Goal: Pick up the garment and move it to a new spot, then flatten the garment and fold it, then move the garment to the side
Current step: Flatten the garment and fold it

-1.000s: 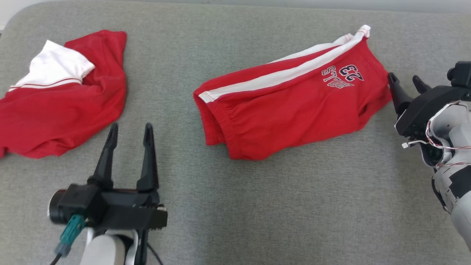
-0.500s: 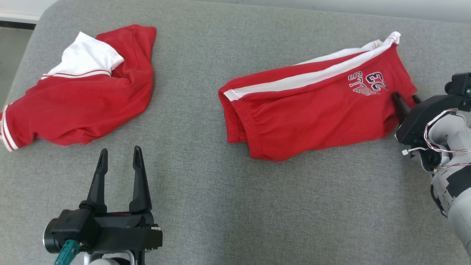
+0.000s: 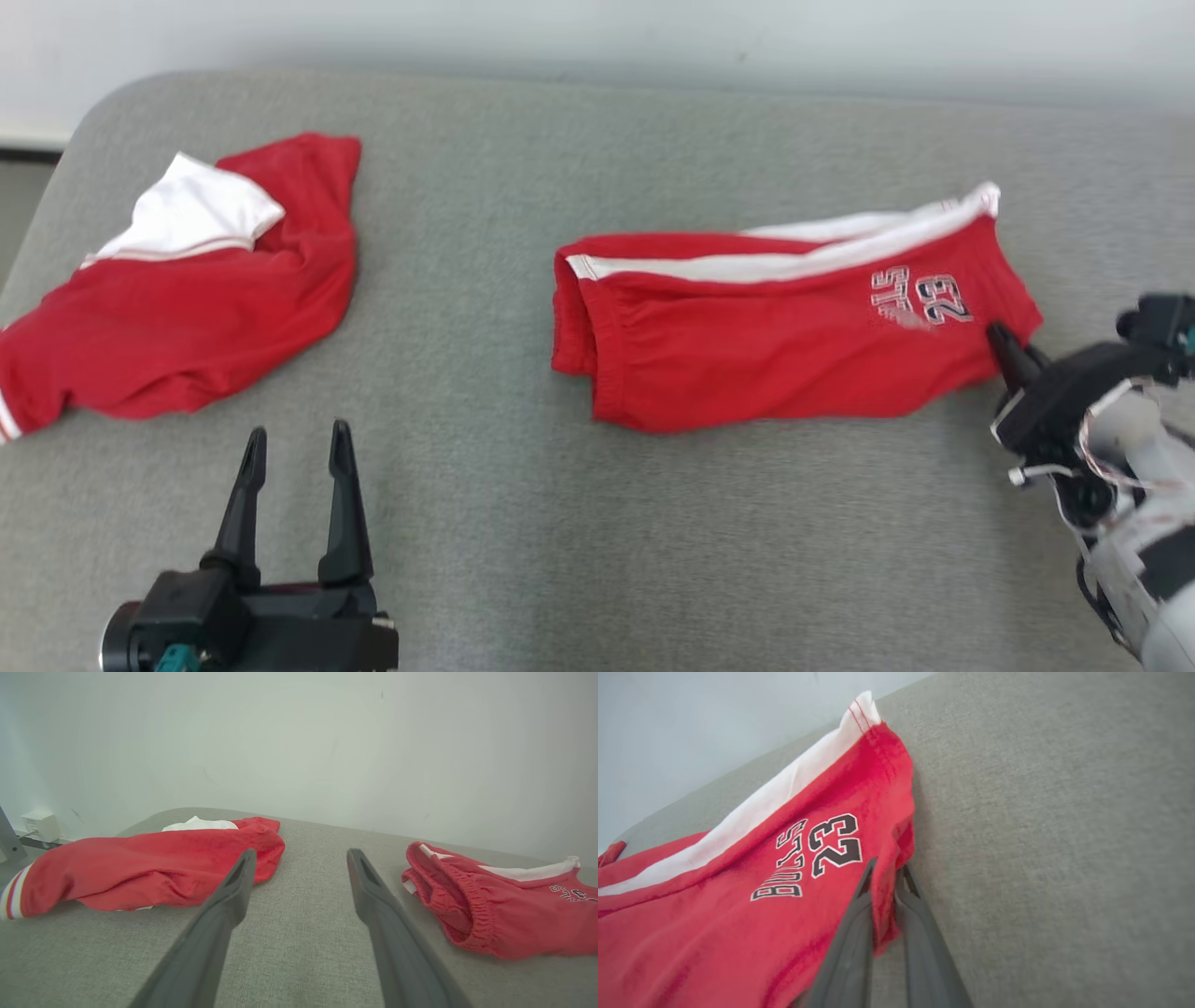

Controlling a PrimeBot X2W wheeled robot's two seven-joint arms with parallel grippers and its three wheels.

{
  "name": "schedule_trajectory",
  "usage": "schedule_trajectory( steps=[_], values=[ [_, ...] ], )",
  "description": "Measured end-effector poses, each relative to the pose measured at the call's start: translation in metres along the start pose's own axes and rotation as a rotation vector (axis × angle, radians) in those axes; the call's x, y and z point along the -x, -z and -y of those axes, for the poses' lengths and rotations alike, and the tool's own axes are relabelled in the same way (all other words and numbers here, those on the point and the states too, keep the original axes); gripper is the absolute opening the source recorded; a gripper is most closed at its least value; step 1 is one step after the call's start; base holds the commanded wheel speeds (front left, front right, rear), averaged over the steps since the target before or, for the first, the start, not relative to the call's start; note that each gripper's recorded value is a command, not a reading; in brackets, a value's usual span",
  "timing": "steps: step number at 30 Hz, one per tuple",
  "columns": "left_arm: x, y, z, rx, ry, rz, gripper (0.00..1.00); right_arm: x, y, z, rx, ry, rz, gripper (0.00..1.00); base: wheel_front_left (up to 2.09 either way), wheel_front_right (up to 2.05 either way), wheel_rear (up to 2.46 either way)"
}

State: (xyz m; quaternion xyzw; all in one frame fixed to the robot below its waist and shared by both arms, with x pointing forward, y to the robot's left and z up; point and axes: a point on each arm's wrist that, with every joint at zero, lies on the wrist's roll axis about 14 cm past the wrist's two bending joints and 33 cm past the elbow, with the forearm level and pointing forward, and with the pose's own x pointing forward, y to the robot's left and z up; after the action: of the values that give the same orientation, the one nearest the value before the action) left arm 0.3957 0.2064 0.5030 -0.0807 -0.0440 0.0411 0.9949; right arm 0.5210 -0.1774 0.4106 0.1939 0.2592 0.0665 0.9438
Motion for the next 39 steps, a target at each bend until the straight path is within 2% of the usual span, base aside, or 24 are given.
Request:
schedule_trajectory(
  steps=[6, 7, 8, 9, 13, 18, 23, 28, 31, 37, 38, 39],
  values=[
    [0.007, -0.004, 0.012, 0.007, 0.033, 0.008, 1.0, 0.047, 0.017, 0.037, -0.048, 0.053, -0.022, 0.0, 0.0, 0.0, 0.0],
    [0.006, -0.004, 0.014, 0.009, 0.043, 0.01, 1.0, 0.054, 0.018, 0.044, -0.05, 0.065, -0.016, 0.21, 0.0, 0.0, 0.0],
    [0.006, -0.005, 0.016, 0.009, 0.052, 0.013, 1.0, 0.06, 0.016, 0.05, -0.047, 0.078, -0.007, 0.55, 0.0, 0.0, 0.0],
    [0.005, -0.005, 0.017, 0.011, 0.057, 0.014, 1.0, 0.065, 0.014, 0.056, -0.045, 0.09, -0.001, 1.0, 0.0, 0.0, 0.0],
    [0.003, -0.006, 0.024, 0.008, 0.08, 0.019, 1.0, 0.072, 0.006, 0.061, 0.022, 0.1, -0.018, 1.0, 0.0, 0.0, 0.0],
    [0.004, -0.005, 0.025, 0.007, 0.085, 0.014, 1.0, 0.063, -0.021, 0.055, 0.149, 0.1, -0.085, 1.0, 0.0, 0.0, 0.0],
    [0.005, -0.003, 0.023, 0.01, 0.075, 0.009, 1.0, 0.056, -0.032, 0.058, 0.225, 0.132, -0.156, 1.0, 0.0, 0.0, 0.0],
    [0.007, 0.001, 0.019, 0.016, 0.056, -0.006, 1.0, 0.046, -0.028, 0.068, 0.25, 0.182, -0.239, 1.0, 0.0, 0.0, 0.0],
    [0.007, 0.003, 0.016, 0.014, 0.042, -0.013, 1.0, 0.041, -0.01, 0.075, 0.241, 0.21, -0.312, 1.0, 0.0, 0.0, 0.0],
    [0.008, 0.007, 0.007, 0.007, 0.015, -0.023, 1.0, 0.027, 0.013, 0.063, 0.224, 0.187, -0.387, 1.0, 0.0, 0.0, 0.0],
    [0.007, 0.006, 0.006, 0.006, 0.012, -0.022, 1.0, 0.026, 0.016, 0.062, 0.224, 0.186, -0.401, 0.44, 0.0, 0.0, 0.0],
    [0.007, 0.006, 0.005, 0.005, 0.011, -0.022, 1.0, 0.027, 0.017, 0.062, 0.223, 0.189, -0.413, 0.04, 0.0, 0.0, 0.0]
  ],
)
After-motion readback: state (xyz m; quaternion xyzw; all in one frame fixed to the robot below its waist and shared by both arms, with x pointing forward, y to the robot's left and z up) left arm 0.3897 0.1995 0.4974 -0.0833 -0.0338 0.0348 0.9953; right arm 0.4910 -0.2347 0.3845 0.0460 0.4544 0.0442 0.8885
